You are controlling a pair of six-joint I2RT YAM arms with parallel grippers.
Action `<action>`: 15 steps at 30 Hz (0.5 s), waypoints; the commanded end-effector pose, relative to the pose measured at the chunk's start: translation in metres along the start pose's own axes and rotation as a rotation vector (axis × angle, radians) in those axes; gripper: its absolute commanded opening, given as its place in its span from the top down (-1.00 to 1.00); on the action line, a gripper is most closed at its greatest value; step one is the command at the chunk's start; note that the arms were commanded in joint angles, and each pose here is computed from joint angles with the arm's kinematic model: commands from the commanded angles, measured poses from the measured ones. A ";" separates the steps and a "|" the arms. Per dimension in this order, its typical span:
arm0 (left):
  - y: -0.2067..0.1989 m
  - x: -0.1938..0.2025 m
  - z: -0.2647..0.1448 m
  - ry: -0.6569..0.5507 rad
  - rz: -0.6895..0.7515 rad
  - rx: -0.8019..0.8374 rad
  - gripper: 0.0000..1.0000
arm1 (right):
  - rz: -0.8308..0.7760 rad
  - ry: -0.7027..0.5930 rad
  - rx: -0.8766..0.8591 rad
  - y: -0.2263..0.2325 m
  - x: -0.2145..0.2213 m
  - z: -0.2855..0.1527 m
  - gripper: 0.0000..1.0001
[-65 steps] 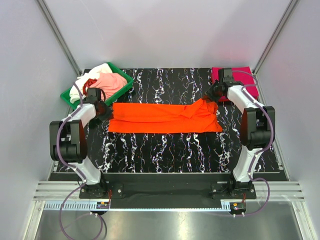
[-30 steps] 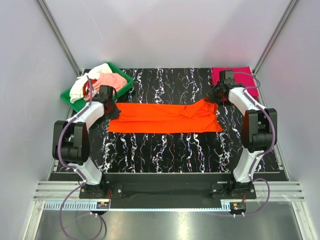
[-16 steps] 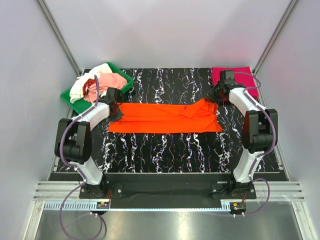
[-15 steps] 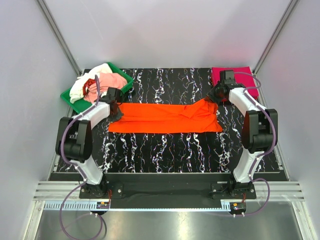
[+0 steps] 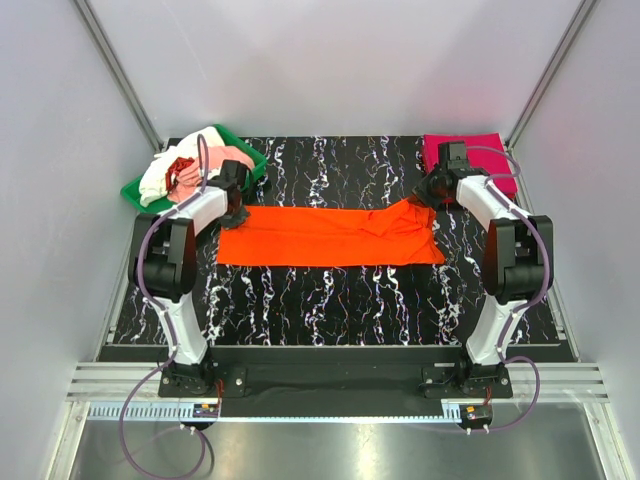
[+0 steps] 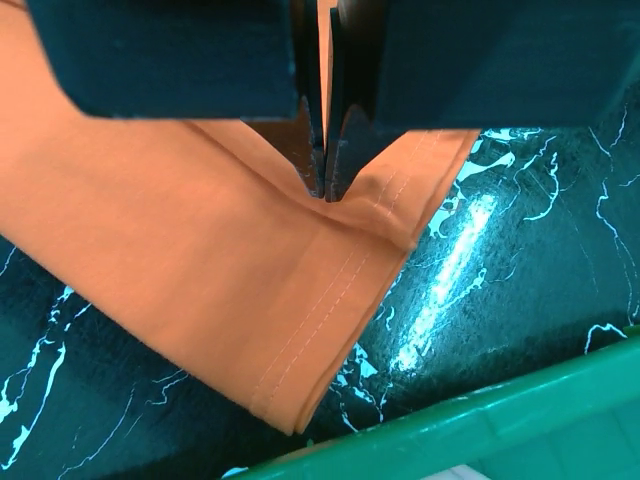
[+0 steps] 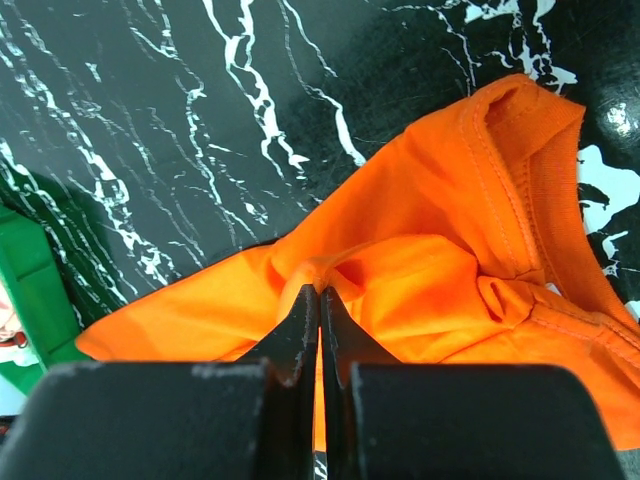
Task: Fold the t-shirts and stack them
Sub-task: Fold the tshirt
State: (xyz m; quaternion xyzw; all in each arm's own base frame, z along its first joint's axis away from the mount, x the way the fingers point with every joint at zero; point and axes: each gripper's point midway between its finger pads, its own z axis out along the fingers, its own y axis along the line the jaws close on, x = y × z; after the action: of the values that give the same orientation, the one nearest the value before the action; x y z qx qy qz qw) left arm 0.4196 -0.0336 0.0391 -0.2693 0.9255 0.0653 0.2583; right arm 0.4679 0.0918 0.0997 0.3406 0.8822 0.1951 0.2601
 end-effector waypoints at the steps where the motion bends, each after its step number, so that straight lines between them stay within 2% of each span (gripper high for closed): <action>1: -0.006 -0.018 -0.020 -0.038 -0.012 0.035 0.91 | -0.007 -0.037 -0.037 0.013 -0.014 -0.003 0.96; 3: -0.021 -0.026 -0.048 -0.080 -0.004 0.115 0.79 | -0.010 -0.031 -0.048 0.015 -0.014 -0.005 0.98; 5: -0.055 -0.021 -0.075 -0.075 0.049 0.274 0.59 | -0.016 -0.019 -0.059 0.017 -0.011 -0.007 1.00; 6: -0.081 -0.017 -0.099 -0.101 0.078 0.386 0.48 | -0.012 -0.014 -0.061 0.017 -0.010 -0.007 0.99; 7: -0.104 -0.003 -0.116 -0.060 0.110 0.515 0.36 | -0.013 -0.010 -0.060 0.016 -0.008 -0.007 0.99; 8: -0.127 -0.002 -0.133 -0.078 0.122 0.627 0.28 | -0.012 -0.011 -0.064 0.016 -0.008 -0.009 1.00; 10: -0.164 0.038 -0.165 -0.003 0.195 0.842 0.18 | -0.011 -0.011 -0.059 0.014 -0.006 -0.011 1.00; 11: -0.180 0.041 -0.176 -0.005 0.173 0.918 0.14 | -0.012 -0.015 -0.062 0.015 -0.007 -0.013 1.00; 15: -0.216 0.095 -0.185 0.088 0.185 1.046 0.10 | -0.014 -0.008 -0.068 0.014 -0.004 -0.017 1.00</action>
State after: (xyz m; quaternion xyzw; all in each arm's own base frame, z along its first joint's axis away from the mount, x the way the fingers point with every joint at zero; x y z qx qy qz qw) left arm 0.3966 -0.2604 0.1549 -0.0548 0.8911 -0.2978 0.3380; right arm 0.4659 0.0949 0.0961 0.3381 0.8844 0.2009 0.2513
